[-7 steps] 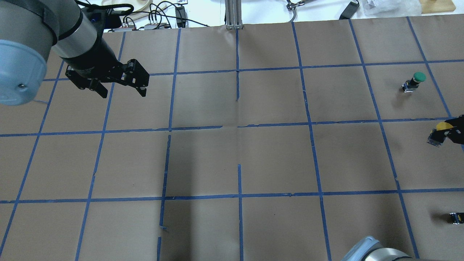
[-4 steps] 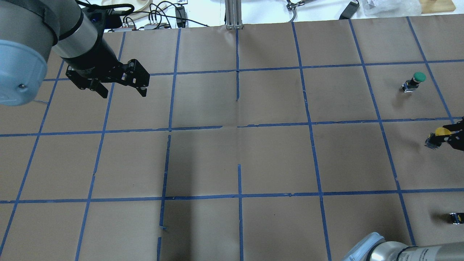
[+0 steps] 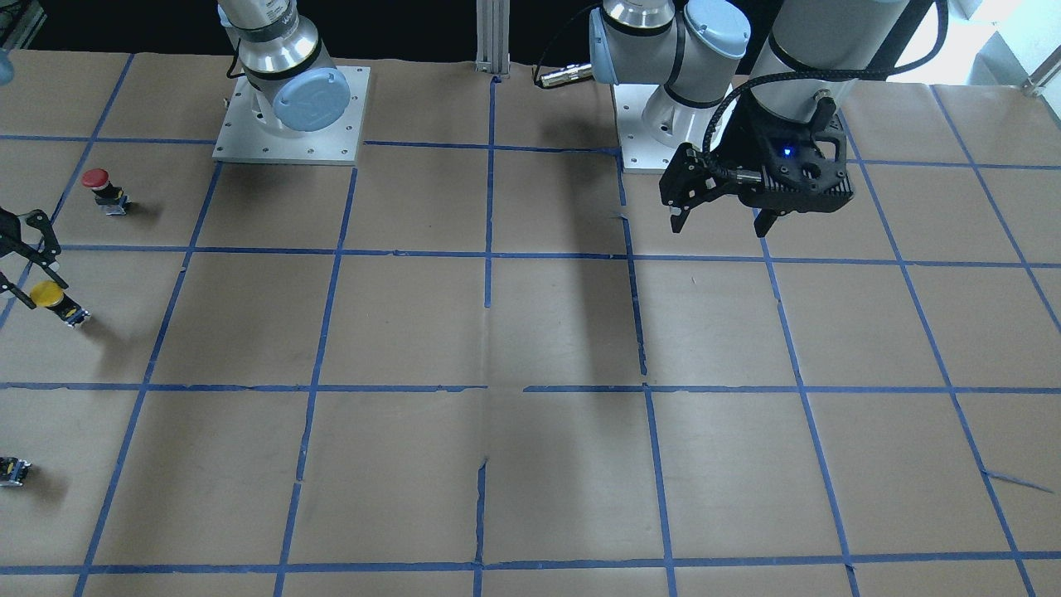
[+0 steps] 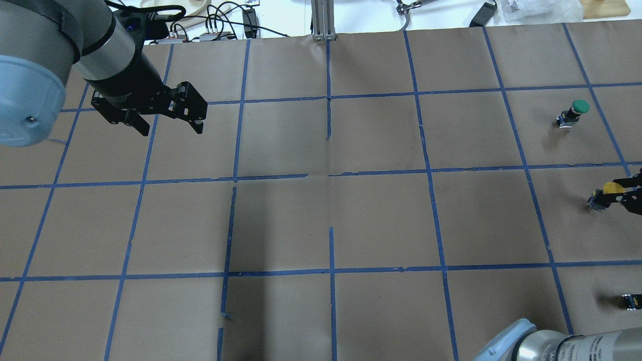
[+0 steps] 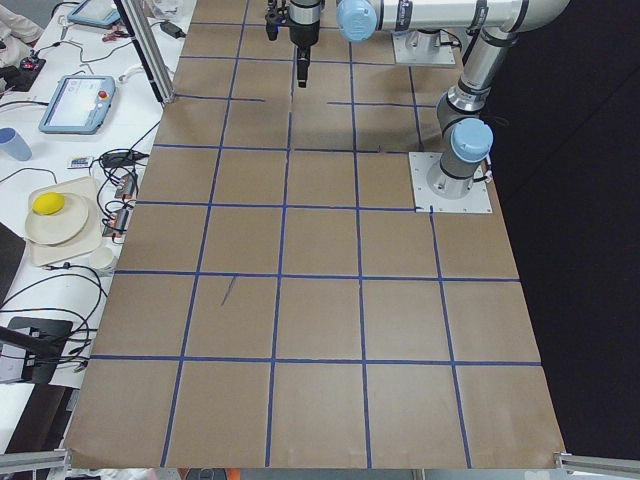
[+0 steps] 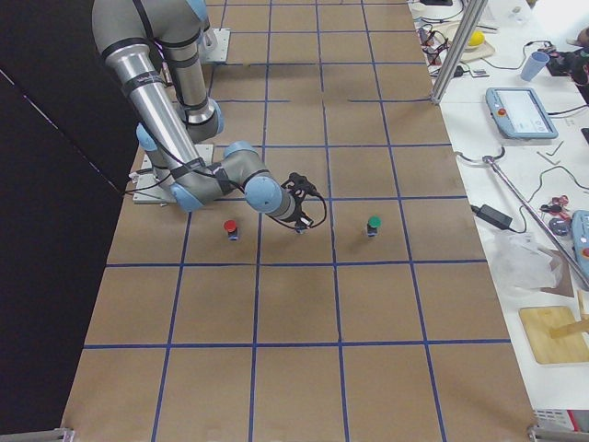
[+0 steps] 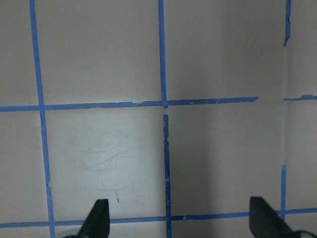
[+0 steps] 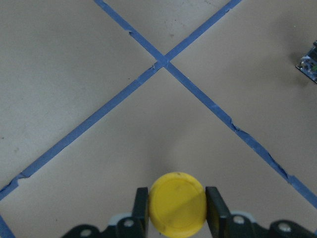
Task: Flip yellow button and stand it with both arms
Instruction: 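Lower the button upright onto the table with the right gripper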
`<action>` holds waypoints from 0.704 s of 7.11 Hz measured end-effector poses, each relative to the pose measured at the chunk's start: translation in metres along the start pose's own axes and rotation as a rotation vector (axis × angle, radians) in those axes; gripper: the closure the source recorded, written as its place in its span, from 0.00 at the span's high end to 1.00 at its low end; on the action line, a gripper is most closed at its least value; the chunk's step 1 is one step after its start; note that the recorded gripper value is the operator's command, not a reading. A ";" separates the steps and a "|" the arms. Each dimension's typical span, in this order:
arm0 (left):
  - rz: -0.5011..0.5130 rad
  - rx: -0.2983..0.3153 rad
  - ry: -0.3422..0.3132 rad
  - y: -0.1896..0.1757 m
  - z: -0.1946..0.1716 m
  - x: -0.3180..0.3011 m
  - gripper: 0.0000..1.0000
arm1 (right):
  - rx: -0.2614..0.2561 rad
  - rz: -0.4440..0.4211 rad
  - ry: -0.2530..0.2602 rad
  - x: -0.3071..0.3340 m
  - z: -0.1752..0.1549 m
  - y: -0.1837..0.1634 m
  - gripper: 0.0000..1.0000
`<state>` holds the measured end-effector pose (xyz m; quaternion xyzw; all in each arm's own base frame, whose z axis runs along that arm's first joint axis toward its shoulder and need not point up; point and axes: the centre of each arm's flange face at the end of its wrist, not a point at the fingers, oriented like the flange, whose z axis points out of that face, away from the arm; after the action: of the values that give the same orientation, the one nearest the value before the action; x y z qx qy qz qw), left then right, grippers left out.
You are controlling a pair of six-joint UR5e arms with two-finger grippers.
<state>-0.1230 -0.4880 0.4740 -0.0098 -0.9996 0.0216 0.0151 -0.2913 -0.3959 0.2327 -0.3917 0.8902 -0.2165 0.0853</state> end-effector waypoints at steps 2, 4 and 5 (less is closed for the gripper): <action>0.000 0.000 0.000 0.000 0.000 0.000 1.00 | 0.021 0.011 -0.014 0.002 0.008 0.007 0.72; 0.000 0.000 0.000 0.000 0.000 0.000 1.00 | 0.040 0.021 -0.024 0.003 0.015 0.010 0.99; 0.000 0.001 0.000 0.000 0.000 0.000 1.00 | 0.039 0.029 -0.024 0.004 0.014 0.010 0.99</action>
<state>-0.1230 -0.4877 0.4744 -0.0097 -0.9996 0.0219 0.0150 -0.2958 -0.3972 0.2158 -0.3794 0.8903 -0.2280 0.1066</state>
